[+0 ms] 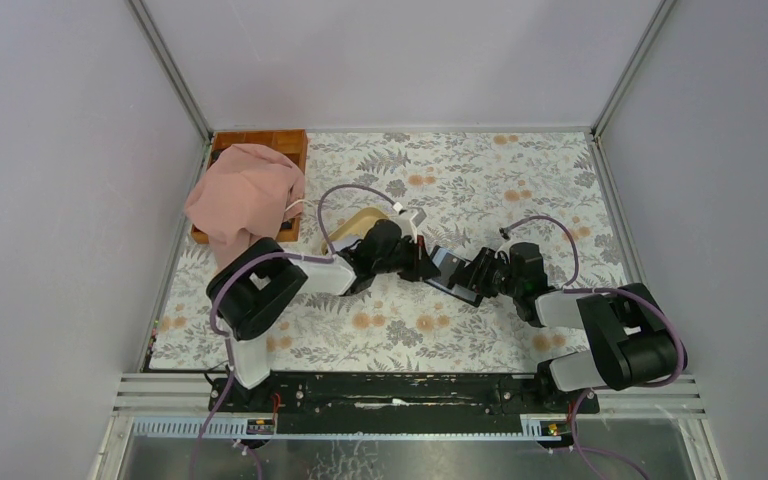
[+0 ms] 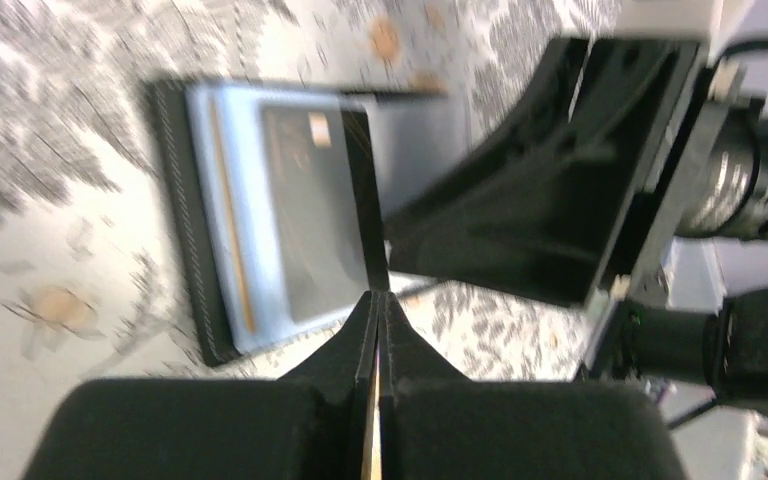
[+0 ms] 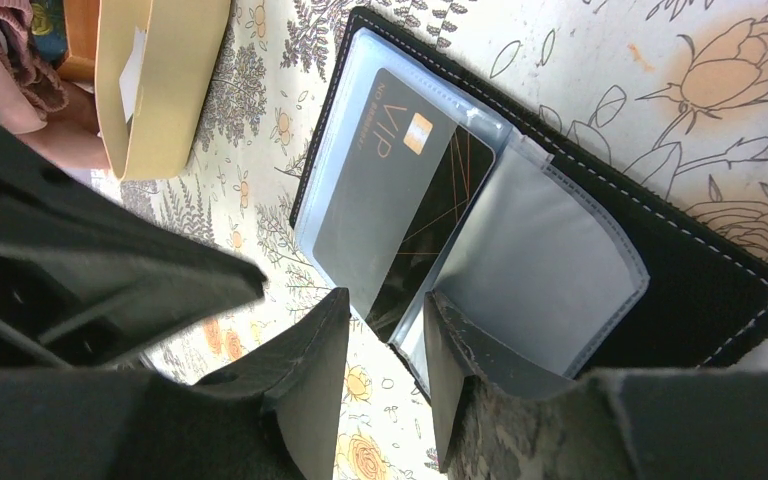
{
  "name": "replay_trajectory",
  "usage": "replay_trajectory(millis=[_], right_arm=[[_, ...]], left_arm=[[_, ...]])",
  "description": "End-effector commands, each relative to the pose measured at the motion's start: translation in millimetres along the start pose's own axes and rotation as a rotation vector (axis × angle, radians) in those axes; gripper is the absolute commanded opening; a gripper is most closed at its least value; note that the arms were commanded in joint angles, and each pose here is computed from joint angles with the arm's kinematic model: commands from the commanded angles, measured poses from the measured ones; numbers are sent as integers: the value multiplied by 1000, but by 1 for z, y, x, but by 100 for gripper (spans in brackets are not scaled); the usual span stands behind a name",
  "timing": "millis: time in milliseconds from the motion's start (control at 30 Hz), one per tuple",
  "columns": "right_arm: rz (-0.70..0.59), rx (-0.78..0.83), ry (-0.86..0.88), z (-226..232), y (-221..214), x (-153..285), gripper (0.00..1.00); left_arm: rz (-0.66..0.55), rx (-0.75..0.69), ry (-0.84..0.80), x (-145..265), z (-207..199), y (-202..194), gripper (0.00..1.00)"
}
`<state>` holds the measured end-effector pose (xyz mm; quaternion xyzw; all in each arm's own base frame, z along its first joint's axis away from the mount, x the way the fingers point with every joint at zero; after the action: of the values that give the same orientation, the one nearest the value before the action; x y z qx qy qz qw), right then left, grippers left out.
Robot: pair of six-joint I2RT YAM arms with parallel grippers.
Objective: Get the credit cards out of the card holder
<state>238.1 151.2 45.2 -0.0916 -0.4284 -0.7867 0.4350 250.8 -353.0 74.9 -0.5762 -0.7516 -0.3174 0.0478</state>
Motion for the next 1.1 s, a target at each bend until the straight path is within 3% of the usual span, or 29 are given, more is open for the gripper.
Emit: replay_trajectory(millis=[0, 300, 567, 1067], right_arm=[[-60, 20, 25, 6, 13, 1, 41], [-88, 21, -16, 0, 15, 6, 41], [-88, -18, -55, -6, 15, 7, 46], [-50, -33, -9, -6, 13, -7, 49]], left_arm=[[-102, -60, 56, -11, 7, 37, 0], [-54, -96, 187, -33, 51, 30, 0], [-29, -56, 258, -18, 81, 1, 0], [18, 27, 222, 0, 89, -41, 0]])
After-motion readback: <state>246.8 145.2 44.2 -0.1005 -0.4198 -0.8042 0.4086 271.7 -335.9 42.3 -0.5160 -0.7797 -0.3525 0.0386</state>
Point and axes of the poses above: each gripper's point midway between its finger pads, its own x axis back along the fingers, its own z axis along the line the jaws close on, y = z × x, the point moved 4 cm from there along x, back along the fingers, and after that the axes turned 13 degrees about x, right-handed, at the moved point
